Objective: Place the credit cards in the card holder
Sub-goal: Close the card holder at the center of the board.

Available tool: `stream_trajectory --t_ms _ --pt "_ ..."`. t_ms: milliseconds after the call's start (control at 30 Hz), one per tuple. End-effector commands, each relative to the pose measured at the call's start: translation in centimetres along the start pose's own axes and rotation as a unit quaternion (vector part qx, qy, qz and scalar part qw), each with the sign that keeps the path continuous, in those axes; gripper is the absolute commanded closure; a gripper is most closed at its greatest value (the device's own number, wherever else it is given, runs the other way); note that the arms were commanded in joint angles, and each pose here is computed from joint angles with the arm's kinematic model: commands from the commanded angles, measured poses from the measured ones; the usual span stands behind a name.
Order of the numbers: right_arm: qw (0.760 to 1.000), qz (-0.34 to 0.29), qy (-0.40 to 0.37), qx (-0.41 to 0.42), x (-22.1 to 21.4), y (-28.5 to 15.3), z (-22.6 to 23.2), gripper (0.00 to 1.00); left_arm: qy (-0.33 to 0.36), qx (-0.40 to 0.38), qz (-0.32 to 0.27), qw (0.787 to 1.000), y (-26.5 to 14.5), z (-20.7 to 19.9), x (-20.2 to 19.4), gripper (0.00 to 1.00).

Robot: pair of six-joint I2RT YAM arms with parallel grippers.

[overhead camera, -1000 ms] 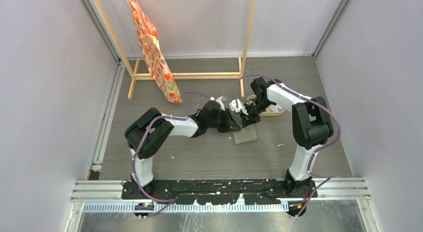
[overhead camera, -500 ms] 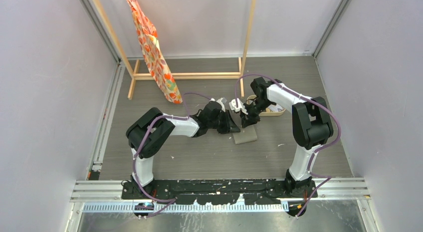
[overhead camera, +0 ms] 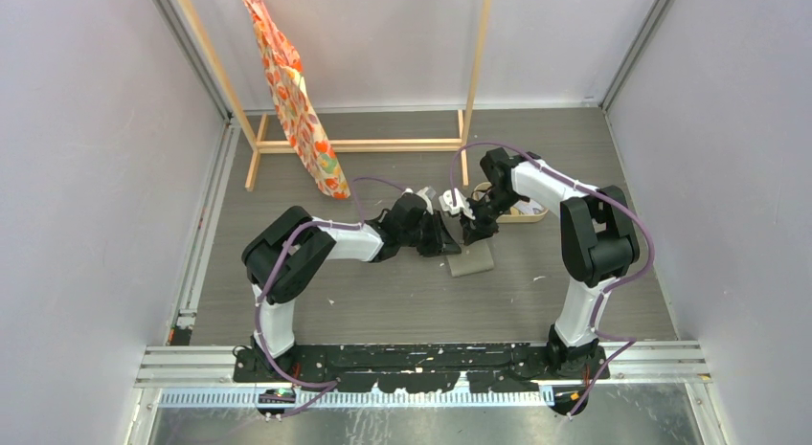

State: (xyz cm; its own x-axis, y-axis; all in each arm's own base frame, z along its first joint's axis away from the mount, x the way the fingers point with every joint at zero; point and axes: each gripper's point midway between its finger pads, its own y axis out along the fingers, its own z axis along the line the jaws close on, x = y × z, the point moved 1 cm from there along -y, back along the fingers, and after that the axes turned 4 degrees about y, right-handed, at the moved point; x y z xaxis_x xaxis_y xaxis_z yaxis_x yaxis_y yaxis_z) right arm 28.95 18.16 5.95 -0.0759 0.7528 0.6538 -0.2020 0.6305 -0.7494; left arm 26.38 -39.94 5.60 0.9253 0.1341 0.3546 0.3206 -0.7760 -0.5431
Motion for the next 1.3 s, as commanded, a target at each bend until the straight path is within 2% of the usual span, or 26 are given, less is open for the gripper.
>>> stream_trajectory --t_ms 0,300,400,933,1067,1167,1267 --pt "1.0 -0.006 -0.012 -0.018 1.01 -0.53 -0.79 0.79 0.005 0.017 -0.001 1.0 0.43 0.5 0.02 0.87" --pt "1.0 0.001 -0.007 -0.017 0.7 -0.32 -0.9 0.77 0.006 0.017 0.002 1.0 0.54 0.54 -0.11 0.87" --pt "1.0 0.005 -0.006 -0.017 0.55 -0.29 -0.9 0.72 0.006 0.017 0.002 1.0 0.55 0.54 -0.12 0.87" --pt "1.0 0.012 -0.005 -0.01 0.32 0.24 -0.9 0.73 0.006 0.018 0.005 1.0 0.74 0.55 -0.18 0.88" --pt "1.0 0.014 -0.004 -0.007 0.21 0.39 -0.89 0.75 0.004 0.022 0.007 1.0 0.77 0.7 -0.24 0.88" --pt "1.0 0.012 -0.005 -0.006 0.44 0.22 -0.86 0.83 0.004 0.025 0.005 1.0 0.74 0.78 -0.18 0.88" --pt "1.0 0.012 -0.007 -0.007 0.74 -0.1 -0.77 0.87 0.004 0.028 0.003 1.0 0.71 0.88 -0.11 0.88"
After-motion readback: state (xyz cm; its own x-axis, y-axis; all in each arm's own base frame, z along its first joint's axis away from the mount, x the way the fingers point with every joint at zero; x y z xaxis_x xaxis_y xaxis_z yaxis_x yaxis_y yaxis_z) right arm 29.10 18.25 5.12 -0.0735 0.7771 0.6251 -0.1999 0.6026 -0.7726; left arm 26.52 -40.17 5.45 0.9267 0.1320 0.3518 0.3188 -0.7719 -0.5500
